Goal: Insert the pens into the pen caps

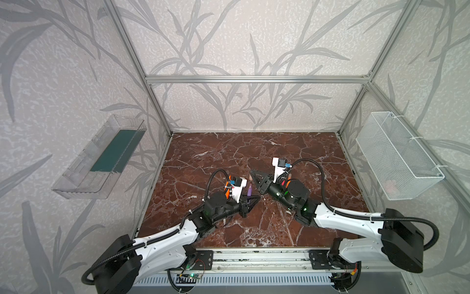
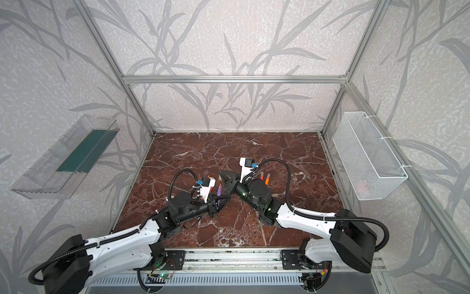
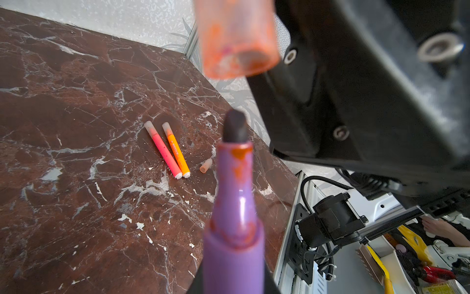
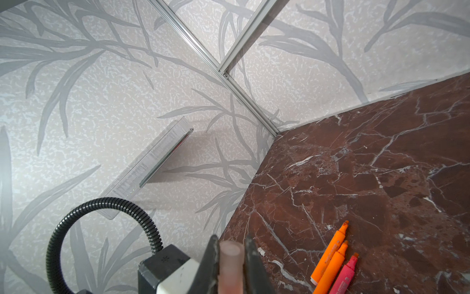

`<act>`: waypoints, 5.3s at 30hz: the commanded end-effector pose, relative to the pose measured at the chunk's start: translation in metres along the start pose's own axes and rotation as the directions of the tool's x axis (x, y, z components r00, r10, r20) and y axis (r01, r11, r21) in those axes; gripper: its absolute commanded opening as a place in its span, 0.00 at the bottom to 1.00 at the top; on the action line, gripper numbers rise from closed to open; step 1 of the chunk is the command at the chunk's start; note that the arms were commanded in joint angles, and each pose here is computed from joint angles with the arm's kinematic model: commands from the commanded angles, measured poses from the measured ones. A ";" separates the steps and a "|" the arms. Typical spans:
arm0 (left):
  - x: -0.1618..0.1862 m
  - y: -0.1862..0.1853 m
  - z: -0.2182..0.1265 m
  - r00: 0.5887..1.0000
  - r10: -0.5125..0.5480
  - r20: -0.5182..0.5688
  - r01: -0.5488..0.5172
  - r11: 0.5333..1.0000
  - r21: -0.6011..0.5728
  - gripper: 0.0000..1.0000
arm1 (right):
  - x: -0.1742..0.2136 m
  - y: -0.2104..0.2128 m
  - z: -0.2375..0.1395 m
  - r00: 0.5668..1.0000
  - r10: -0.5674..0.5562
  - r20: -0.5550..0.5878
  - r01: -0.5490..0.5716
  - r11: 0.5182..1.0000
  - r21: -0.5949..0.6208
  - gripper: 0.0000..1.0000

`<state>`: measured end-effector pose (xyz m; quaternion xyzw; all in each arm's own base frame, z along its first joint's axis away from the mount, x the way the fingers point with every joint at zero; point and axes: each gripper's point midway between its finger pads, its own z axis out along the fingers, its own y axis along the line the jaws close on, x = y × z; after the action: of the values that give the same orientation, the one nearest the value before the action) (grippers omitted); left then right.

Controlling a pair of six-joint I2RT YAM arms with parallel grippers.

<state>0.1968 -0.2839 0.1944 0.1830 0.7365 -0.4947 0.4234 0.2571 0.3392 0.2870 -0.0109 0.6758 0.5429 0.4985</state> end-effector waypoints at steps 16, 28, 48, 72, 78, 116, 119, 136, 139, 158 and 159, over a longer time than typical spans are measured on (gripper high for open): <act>-0.004 0.000 -0.002 1.000 0.006 0.024 -0.006 1.000 -0.002 0.00 | 0.013 0.015 -0.014 1.000 0.020 -0.019 -0.021 0.996 -0.084 0.00; -0.016 -0.013 -0.008 0.998 0.005 0.059 -0.008 0.999 0.054 0.00 | 0.025 0.019 -0.021 0.999 -0.003 -0.045 -0.003 0.989 -0.150 0.00; -0.030 -0.039 -0.023 0.995 0.010 0.102 -0.027 0.986 0.163 0.00 | 0.032 0.019 -0.026 0.987 -0.137 -0.079 0.124 0.980 -0.155 0.24; -0.027 -0.030 -0.022 0.996 0.047 0.081 -0.056 0.992 0.111 0.00 | -0.010 0.027 -0.023 0.979 -0.201 -0.027 0.201 0.980 -0.013 0.48; -0.027 -0.030 -0.021 0.996 0.052 0.079 -0.061 0.992 0.108 0.00 | 0.001 0.035 -0.004 0.974 -0.209 -0.089 0.206 0.978 -0.043 0.50; -0.136 -0.007 -0.047 0.921 0.251 0.299 -0.187 0.956 -0.227 0.00 | 0.094 0.038 -0.028 0.937 -0.092 -0.336 0.023 0.979 -0.205 0.00; -0.146 -0.004 -0.052 0.914 0.248 0.322 -0.176 0.956 -0.236 0.00 | 0.107 0.037 -0.031 0.929 -0.097 -0.357 0.023 0.978 -0.206 0.00; -0.174 0.035 -0.061 0.917 0.104 0.386 -0.042 0.985 -0.165 0.00 | 0.151 0.075 -0.034 0.875 -0.179 -0.450 0.023 0.943 -0.331 0.00; -0.171 0.029 -0.062 0.918 0.102 0.383 -0.056 0.990 -0.129 0.00 | 0.149 0.086 -0.040 0.880 -0.220 -0.421 0.030 0.910 -0.413 0.00; -0.177 0.048 -0.070 0.901 0.195 0.388 -0.088 0.957 -0.275 0.00 | 0.188 0.073 -0.058 0.773 -0.261 -0.577 0.173 0.963 -0.205 0.00; -0.176 0.048 -0.070 0.902 0.194 0.385 -0.088 0.957 -0.276 0.00 | 0.188 0.076 -0.058 0.766 -0.265 -0.586 0.181 0.963 -0.198 0.00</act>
<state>0.2005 -0.2475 0.2597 0.2975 0.6704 -0.5133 0.4457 0.2105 0.3837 0.3249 -0.0826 0.6718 0.4987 0.5414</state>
